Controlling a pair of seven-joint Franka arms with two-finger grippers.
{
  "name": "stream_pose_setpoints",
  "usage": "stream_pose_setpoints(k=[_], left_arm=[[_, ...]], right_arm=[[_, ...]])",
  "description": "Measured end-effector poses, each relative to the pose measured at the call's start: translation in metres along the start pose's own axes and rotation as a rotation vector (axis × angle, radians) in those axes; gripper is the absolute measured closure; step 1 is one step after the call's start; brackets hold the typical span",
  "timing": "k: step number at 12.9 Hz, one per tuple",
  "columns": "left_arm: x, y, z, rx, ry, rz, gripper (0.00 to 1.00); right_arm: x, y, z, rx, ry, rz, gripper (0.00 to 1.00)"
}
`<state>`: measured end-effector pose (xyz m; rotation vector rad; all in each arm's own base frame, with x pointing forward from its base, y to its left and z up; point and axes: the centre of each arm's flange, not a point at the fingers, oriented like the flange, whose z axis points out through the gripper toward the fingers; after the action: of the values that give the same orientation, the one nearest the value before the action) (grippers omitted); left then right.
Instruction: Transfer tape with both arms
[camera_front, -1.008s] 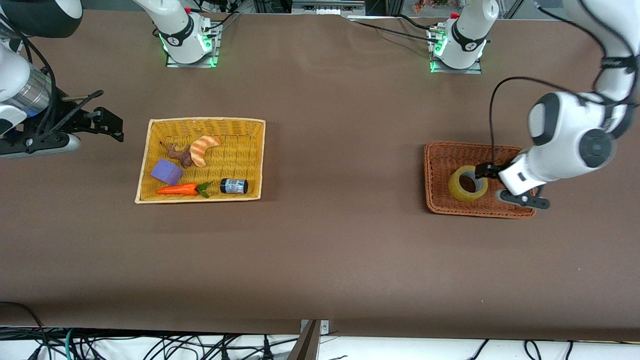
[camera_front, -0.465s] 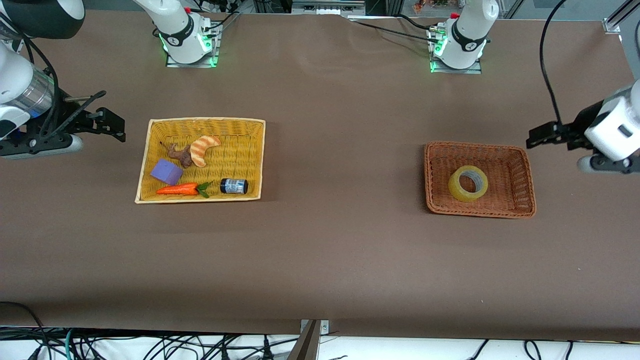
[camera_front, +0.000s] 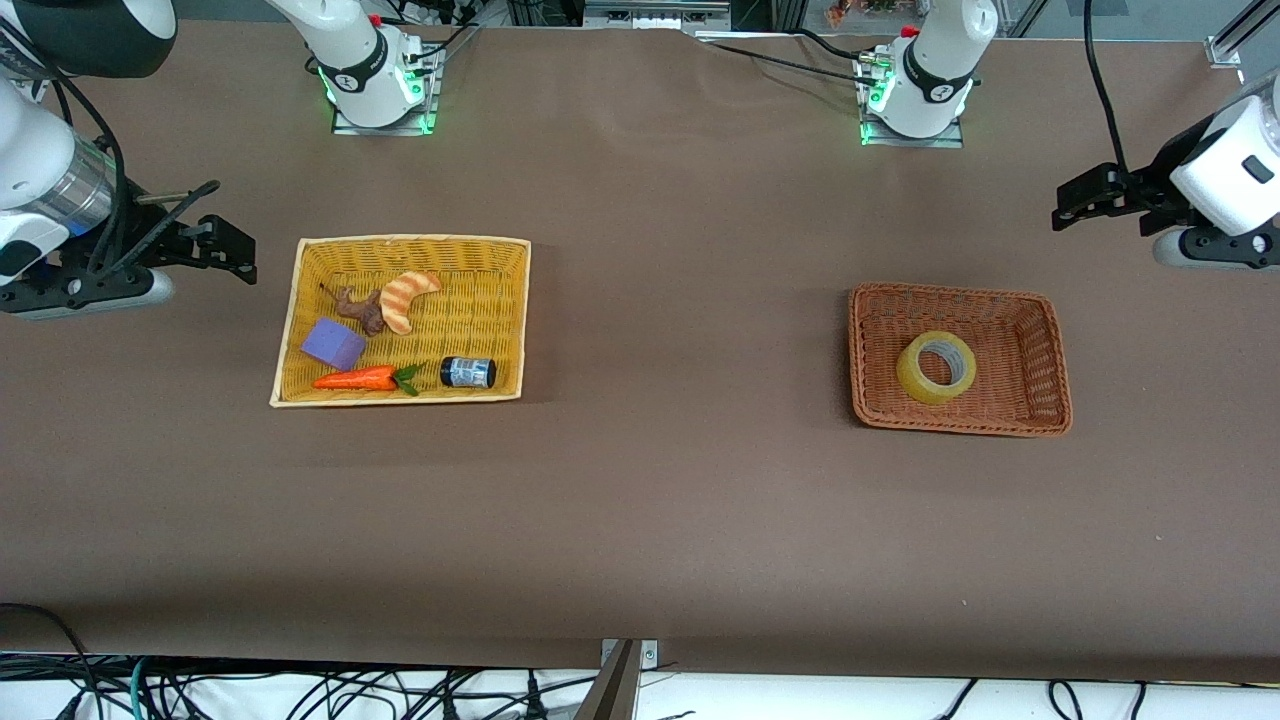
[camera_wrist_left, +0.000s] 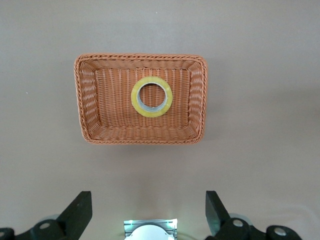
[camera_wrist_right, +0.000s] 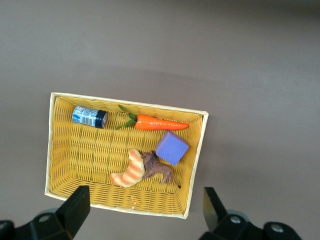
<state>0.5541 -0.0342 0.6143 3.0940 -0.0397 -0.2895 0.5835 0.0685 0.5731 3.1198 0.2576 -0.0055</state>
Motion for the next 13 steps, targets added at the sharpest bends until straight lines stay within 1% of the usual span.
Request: stream_pose_setpoints(k=[3,13], left_arm=[[0.0047,-0.0141,0.0064,-0.004,-0.013,-0.025,0.00],[0.0052,-0.0118,0.0069,-0.003,-0.014,-0.021,0.00]], right_arm=[[0.0013,-0.0007,0.0027,0.000,-0.004,-0.002,0.00],[0.0018,-0.0032,0.0031,0.001,-0.005,-0.009,0.00]])
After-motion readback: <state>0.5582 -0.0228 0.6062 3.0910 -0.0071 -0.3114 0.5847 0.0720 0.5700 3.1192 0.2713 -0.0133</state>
